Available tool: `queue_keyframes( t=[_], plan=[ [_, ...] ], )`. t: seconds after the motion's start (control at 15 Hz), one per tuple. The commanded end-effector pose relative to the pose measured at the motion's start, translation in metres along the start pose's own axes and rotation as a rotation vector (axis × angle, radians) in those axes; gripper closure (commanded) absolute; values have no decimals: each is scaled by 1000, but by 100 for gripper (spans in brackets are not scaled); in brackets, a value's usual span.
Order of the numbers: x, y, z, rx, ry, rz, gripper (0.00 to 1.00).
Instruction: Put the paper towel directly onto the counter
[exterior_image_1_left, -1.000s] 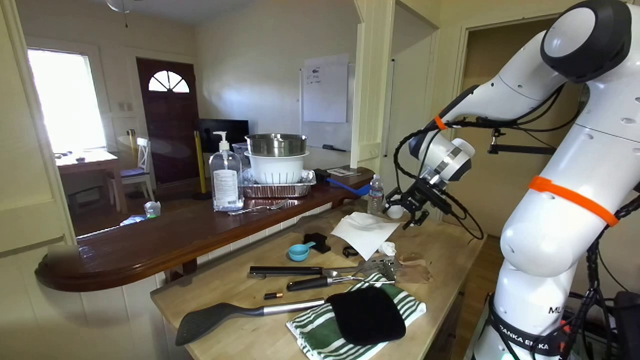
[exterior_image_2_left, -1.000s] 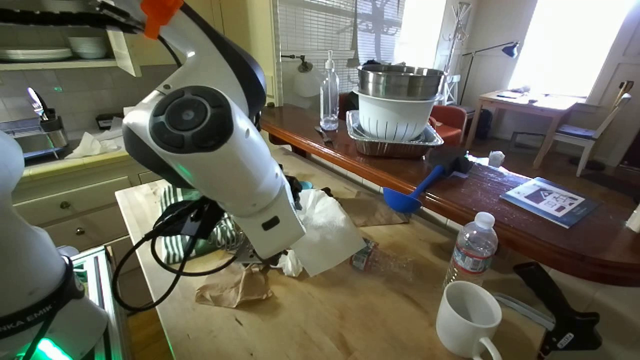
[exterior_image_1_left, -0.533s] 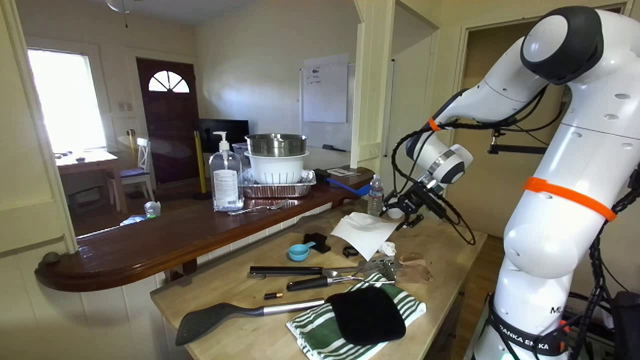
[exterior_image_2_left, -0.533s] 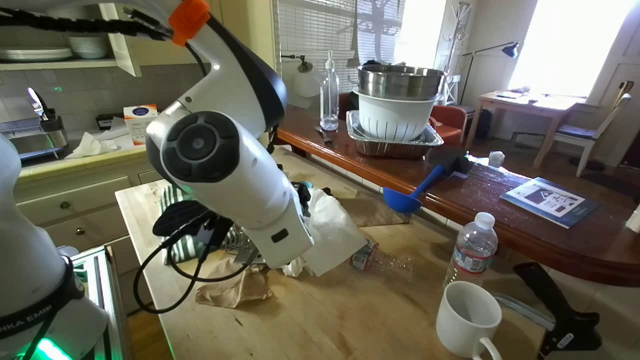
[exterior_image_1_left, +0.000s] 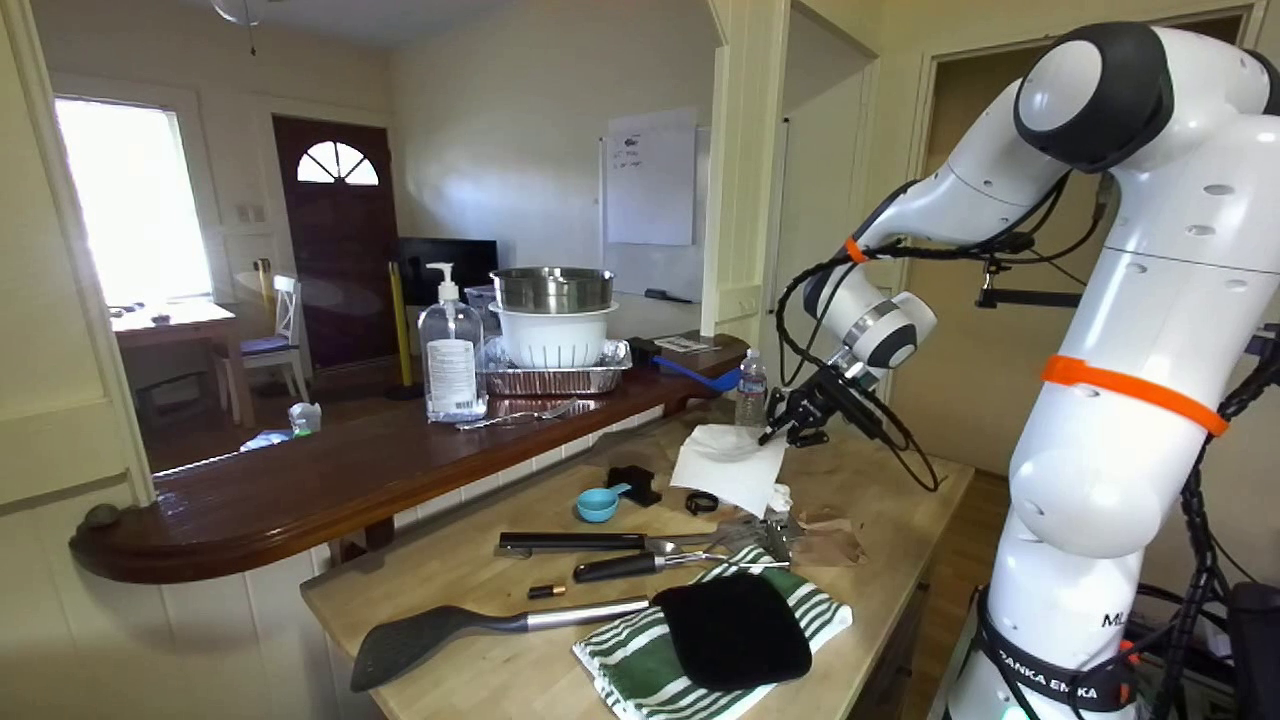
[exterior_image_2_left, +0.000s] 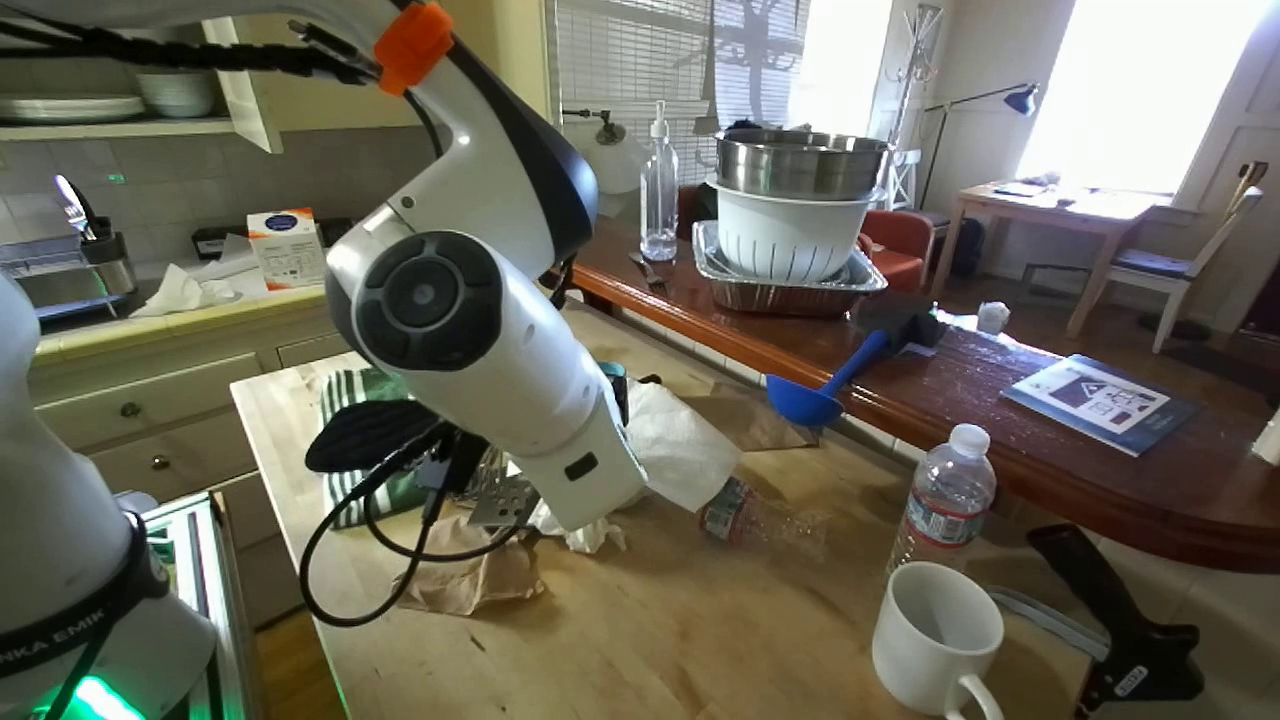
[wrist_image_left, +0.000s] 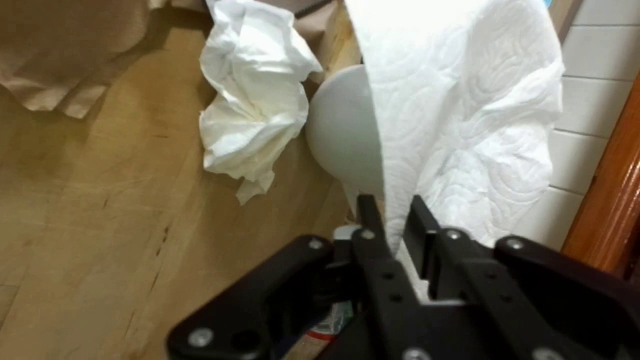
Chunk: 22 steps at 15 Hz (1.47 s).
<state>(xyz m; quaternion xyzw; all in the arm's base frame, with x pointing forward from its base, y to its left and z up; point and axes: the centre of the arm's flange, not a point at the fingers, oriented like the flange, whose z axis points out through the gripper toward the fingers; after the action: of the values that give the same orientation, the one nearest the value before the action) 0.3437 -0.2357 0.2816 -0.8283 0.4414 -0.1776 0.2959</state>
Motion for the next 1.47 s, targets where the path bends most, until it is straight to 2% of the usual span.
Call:
queue_keyframes(
  t=[0.0, 0.2, 0.4, 0.67, 0.87, 1.0, 1.13, 1.4],
  plan=[
    [3, -10, -5, 22, -4, 2, 100],
    [2, -14, -24, 31, 35, 8, 100],
    [2, 5, -65, 25, 66, 39, 100],
    [20, 68, -116, 111, 205, 167, 100],
    [28, 122, -135, 189, 310, 306, 100],
    [32, 148, -131, 237, 369, 340, 100],
    [35, 161, -117, 280, 402, 349, 100],
    [40, 170, -77, 316, 387, 344, 100]
  ],
)
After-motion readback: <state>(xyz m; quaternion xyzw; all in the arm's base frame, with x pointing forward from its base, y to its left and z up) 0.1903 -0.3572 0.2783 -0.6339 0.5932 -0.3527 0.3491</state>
